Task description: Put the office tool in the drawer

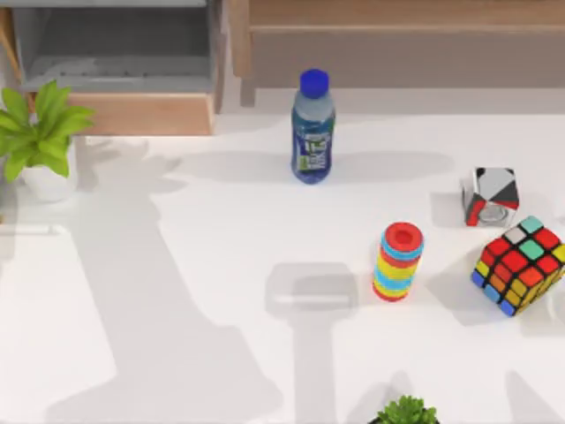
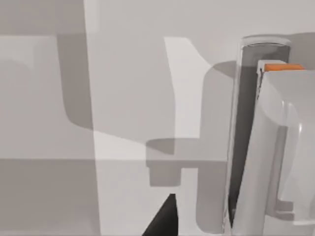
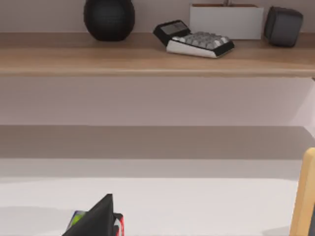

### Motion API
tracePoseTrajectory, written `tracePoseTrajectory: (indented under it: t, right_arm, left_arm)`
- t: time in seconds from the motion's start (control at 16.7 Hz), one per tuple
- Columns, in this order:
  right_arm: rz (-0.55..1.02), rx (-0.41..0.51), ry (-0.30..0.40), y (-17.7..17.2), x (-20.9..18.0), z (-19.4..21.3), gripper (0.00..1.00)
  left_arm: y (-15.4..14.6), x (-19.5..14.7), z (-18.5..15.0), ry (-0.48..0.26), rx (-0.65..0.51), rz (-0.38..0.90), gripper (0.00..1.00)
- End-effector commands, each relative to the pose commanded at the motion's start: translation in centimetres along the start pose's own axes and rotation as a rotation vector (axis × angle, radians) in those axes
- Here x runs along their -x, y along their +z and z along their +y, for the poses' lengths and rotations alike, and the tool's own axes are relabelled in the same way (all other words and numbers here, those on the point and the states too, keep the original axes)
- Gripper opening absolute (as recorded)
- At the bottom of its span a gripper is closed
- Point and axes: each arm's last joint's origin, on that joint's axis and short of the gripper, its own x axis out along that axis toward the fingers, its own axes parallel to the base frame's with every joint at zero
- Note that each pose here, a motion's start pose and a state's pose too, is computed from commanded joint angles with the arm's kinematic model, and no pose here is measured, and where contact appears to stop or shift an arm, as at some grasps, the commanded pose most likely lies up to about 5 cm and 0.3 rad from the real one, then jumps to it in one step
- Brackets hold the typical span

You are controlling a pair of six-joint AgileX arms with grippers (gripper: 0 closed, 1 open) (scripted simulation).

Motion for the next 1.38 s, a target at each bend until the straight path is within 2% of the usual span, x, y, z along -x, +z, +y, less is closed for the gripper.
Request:
tracePoseTrajectory:
  t: [0.06, 0.12, 0.78, 1.02, 1.14, 1.26, 1.38]
  right_arm:
    - [0.000, 0.000, 0.000, 0.0, 0.0, 0.0, 1.00]
    - [0.000, 0.000, 0.000, 0.0, 0.0, 0.0, 1.00]
    - [0.000, 0.000, 0.000, 0.0, 0.0, 0.0, 1.00]
    - [0.000, 0.000, 0.000, 0.0, 0.0, 0.0, 1.00]
    - [0.000, 0.000, 0.000, 0.0, 0.0, 0.0, 1.00]
    - [0.000, 0.000, 0.000, 0.0, 0.0, 0.0, 1.00]
    - [0.000, 0.000, 0.000, 0.0, 0.0, 0.0, 1.00]
  left_arm:
    - [0.0, 0.0, 0.0, 0.000, 0.000, 0.000, 0.98]
    - [0.0, 0.0, 0.0, 0.000, 0.000, 0.000, 1.00]
    - [-0.2, 0.7, 0.2, -0.004, -0.011, -0.022, 1.00]
    - [-1.5, 5.0, 0.9, -0.006, -0.107, -0.189, 1.00]
    - [-2.4, 7.3, 2.0, 0.026, -0.181, -0.319, 1.00]
    - [-3.6, 9.2, 3.7, 0.094, -0.263, -0.455, 1.00]
    - [-5.1, 10.4, 5.9, 0.201, -0.351, -0.582, 1.00]
